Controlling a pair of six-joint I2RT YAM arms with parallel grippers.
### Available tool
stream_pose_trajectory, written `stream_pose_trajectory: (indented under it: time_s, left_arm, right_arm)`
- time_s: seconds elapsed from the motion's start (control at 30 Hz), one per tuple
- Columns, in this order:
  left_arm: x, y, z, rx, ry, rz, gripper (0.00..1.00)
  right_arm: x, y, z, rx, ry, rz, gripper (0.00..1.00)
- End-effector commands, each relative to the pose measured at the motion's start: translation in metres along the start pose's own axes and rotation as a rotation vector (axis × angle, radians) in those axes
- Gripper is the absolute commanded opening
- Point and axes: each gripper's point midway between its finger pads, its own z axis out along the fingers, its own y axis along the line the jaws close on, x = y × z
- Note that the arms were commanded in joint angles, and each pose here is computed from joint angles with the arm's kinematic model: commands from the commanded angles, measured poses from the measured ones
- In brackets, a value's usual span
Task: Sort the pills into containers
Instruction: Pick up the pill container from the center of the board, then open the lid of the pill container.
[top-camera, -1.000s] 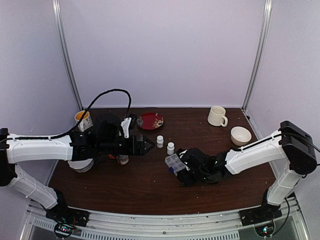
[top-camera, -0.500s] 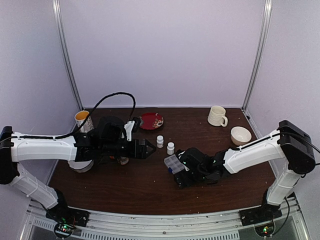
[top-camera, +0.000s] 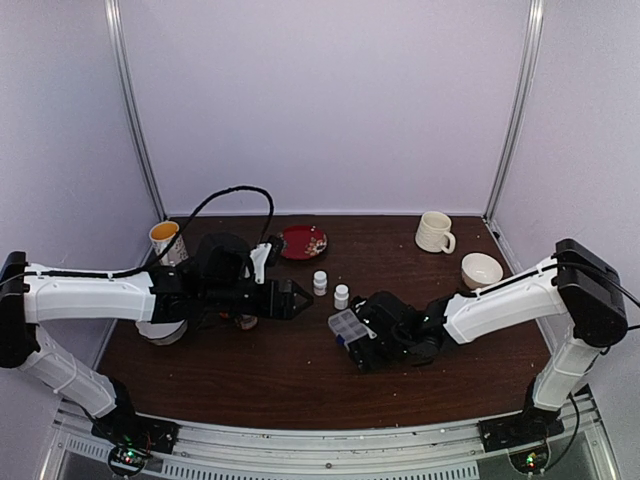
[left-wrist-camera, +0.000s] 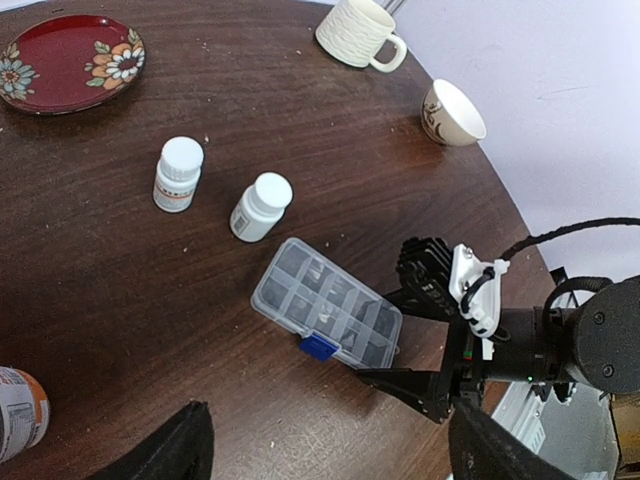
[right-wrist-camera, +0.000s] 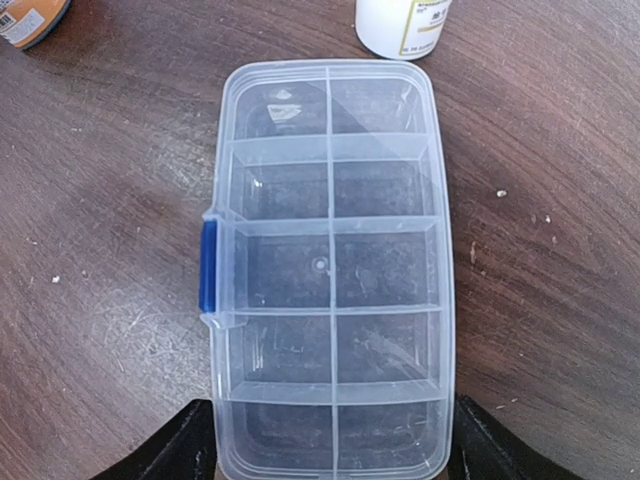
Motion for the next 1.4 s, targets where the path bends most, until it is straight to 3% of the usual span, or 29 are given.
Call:
stream_pose_trajectory:
  time_s: [0.0, 0.03, 0.07, 0.37, 0.63, 0.83, 1.03, 1.13, 1.27, 1.37]
  left_arm:
    - [-0.004, -0.003, 0.002, 0.025, -0.014, 0.021, 0.84]
    - [-0.003, -0.004, 0.002, 0.028, -0.011, 0.022, 0.84]
    - [-0.003, -0.004, 0.003, 0.029, -0.008, 0.023, 0.84]
    - [0.001, -0.008, 0.007, 0.059, 0.005, 0.037, 0.84]
    - [-0.005, -0.020, 0.007, 0.123, -0.013, 0.037, 0.83]
    - [-0.005, -0.019, 0.007, 0.140, -0.049, 0.006, 0.58]
    - [-0.013, -0.039, 0.009, 0.255, -0.079, -0.032, 0.47]
    - [-0.022, -0.050, 0.004, 0.321, -0.125, -0.033, 0.51]
    - [-0.034, -0.063, -0.013, 0.392, -0.201, -0.016, 0.71]
    - [-0.039, -0.069, -0.026, 0.422, -0.239, 0.010, 0.73]
  right_arm:
    - [-0.009, 0.003, -0.002, -0.030, -0.014, 0.038, 0.75]
    - [-0.009, 0.003, -0.002, -0.034, -0.015, 0.041, 0.65]
    - [-0.009, 0.003, -0.002, -0.038, -0.016, 0.044, 0.61]
    - [-0.014, 0.008, -0.013, -0.107, -0.041, 0.076, 0.60]
    - [-0.037, 0.017, -0.048, -0.274, -0.189, 0.156, 0.58]
    - [-0.051, 0.019, -0.081, -0.367, -0.312, 0.152, 0.55]
    - [-0.057, 0.038, -0.106, -0.526, -0.389, 0.131, 0.54]
    - [-0.061, 0.045, -0.120, -0.601, -0.433, 0.134, 0.53]
    - [-0.065, 0.053, -0.145, -0.699, -0.494, 0.126, 0.53]
    - [-0.071, 0.056, -0.164, -0.751, -0.539, 0.127, 0.53]
